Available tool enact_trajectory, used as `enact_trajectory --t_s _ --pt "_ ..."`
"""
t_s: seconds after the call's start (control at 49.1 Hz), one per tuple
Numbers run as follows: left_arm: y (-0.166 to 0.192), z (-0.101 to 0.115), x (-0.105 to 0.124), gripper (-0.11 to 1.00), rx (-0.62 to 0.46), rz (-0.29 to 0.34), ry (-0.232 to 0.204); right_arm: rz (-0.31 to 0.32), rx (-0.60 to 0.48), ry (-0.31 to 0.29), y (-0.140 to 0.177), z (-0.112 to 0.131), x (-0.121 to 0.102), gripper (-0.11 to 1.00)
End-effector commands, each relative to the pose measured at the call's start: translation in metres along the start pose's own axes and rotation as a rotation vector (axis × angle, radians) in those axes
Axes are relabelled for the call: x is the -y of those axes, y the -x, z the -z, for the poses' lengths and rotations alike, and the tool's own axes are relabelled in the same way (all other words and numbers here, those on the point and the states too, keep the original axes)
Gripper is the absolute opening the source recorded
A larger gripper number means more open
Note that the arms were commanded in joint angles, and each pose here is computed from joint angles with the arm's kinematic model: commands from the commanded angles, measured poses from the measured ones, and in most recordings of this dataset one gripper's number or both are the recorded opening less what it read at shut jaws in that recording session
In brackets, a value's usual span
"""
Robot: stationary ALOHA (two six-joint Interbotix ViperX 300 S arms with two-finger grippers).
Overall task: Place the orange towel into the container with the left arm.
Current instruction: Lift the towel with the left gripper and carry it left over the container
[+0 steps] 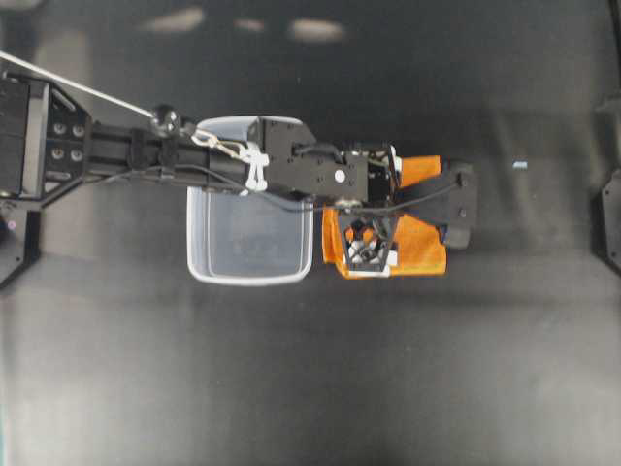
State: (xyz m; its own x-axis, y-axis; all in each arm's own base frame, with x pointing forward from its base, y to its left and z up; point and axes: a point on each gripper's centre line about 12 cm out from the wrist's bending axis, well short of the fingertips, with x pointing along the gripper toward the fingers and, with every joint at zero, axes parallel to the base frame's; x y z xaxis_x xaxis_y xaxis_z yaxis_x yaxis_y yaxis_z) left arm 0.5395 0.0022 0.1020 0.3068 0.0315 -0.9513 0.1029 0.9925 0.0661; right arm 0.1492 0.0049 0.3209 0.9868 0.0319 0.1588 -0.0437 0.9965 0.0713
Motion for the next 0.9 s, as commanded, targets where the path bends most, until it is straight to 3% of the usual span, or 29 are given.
enact_trajectory --t_s 0.0,0.183,0.244,0.428,0.509,0.713,0.876 --pt "-0.001 0.002 0.007 0.69 -0.028 0.005 -0.016 -0.003 0.003 -0.002 -0.003 -0.002 -0.001 0.75" --pt "0.028 -0.015 0.007 0.19 0.035 -0.001 -0.031 -0.003 0.001 -0.004 -0.003 -0.002 -0.001 0.75" --pt "0.047 -0.025 0.005 0.07 0.080 -0.006 -0.031 -0.003 0.001 -0.004 -0.003 -0.002 -0.001 0.75" --pt "0.139 -0.051 0.008 0.06 0.211 -0.017 -0.030 -0.003 -0.003 0.000 -0.003 -0.002 -0.001 0.75" --pt "0.188 -0.050 0.006 0.06 0.243 -0.019 -0.022 -0.003 0.001 -0.002 -0.002 -0.003 -0.001 0.75" --pt "0.253 -0.005 0.002 0.06 0.145 -0.016 -0.009 -0.003 0.000 -0.002 -0.002 -0.002 -0.001 0.75" --pt "0.245 0.043 -0.002 0.06 0.054 -0.014 -0.001 -0.004 0.001 -0.004 -0.003 -0.002 -0.001 0.75"
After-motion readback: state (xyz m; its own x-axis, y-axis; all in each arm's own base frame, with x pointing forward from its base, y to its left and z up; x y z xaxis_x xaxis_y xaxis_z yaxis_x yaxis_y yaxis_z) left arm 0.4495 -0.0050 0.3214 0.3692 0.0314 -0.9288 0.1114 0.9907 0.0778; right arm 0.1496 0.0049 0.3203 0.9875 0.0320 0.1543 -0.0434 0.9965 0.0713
